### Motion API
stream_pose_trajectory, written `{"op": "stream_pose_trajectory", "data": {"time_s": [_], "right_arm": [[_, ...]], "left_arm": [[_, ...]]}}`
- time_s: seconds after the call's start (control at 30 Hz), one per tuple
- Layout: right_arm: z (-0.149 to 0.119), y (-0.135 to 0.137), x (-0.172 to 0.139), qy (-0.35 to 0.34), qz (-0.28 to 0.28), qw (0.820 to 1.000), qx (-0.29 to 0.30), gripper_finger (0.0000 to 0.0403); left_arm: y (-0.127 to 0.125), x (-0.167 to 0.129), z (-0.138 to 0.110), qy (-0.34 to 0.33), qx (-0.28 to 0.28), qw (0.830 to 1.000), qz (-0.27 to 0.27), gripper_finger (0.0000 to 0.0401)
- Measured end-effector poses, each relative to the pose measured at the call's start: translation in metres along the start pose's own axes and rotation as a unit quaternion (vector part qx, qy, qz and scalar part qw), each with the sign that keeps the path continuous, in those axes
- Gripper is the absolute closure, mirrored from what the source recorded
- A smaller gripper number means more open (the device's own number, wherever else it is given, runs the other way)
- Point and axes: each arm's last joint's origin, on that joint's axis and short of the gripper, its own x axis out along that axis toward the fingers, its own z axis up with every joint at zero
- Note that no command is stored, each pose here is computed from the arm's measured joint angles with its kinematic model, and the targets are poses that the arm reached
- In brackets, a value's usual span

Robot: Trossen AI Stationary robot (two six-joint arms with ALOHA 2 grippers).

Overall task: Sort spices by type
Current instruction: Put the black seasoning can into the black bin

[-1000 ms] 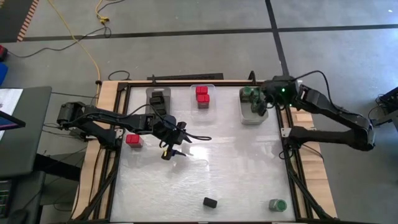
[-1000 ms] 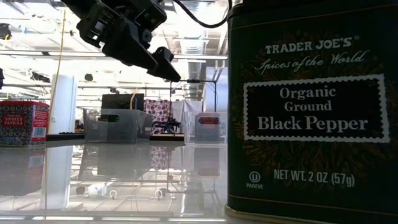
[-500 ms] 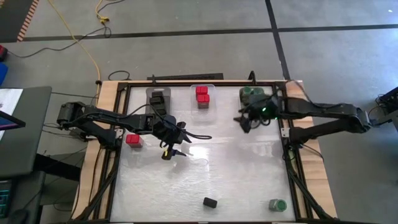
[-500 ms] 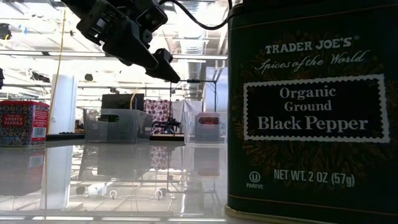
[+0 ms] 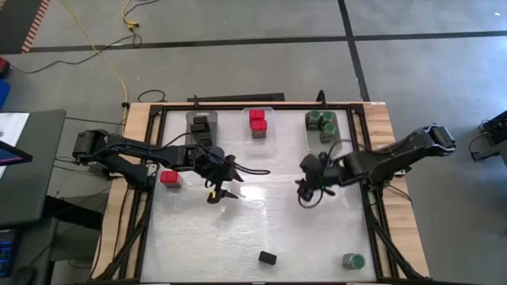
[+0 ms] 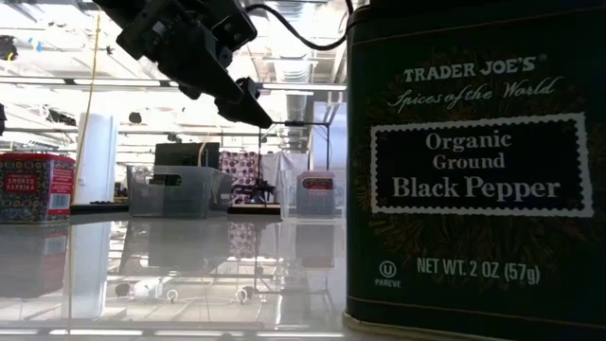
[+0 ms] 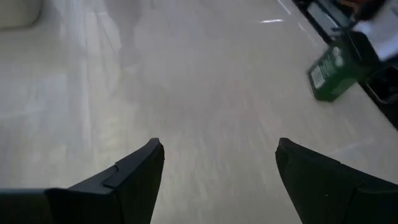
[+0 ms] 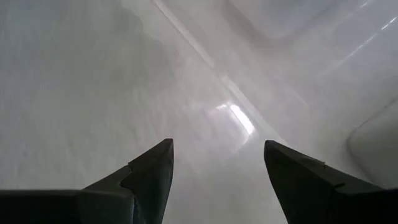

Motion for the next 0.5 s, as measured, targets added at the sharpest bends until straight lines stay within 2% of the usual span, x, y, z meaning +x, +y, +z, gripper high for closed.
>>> {"op": "stream_pose_trajectory", "data": {"time_s": [0.07,0.2,0.37,0.5], "right_arm": [[-0.009,0.010,0.000,0.002,0.003,1.000,-0.006,0.0127],[-0.030,0.026,-0.001,-0.004,-0.013,1.000,-0.021,0.0127],[-0.059,0.040,0.000,-0.001,-0.045,0.999,-0.015,0.0127],[-0.079,0.049,0.004,-0.014,-0.066,0.998,-0.011,0.0127]], "left_arm": [[-0.001,0.001,0.000,0.002,-0.019,1.000,0.024,0.0104],[-0.006,0.003,0.000,0.009,-0.017,0.994,0.110,0.0104],[-0.020,0.005,0.008,0.001,-0.012,0.994,0.113,0.0104],[-0.030,0.004,0.019,-0.014,-0.007,0.990,0.137,0.0104]]}}
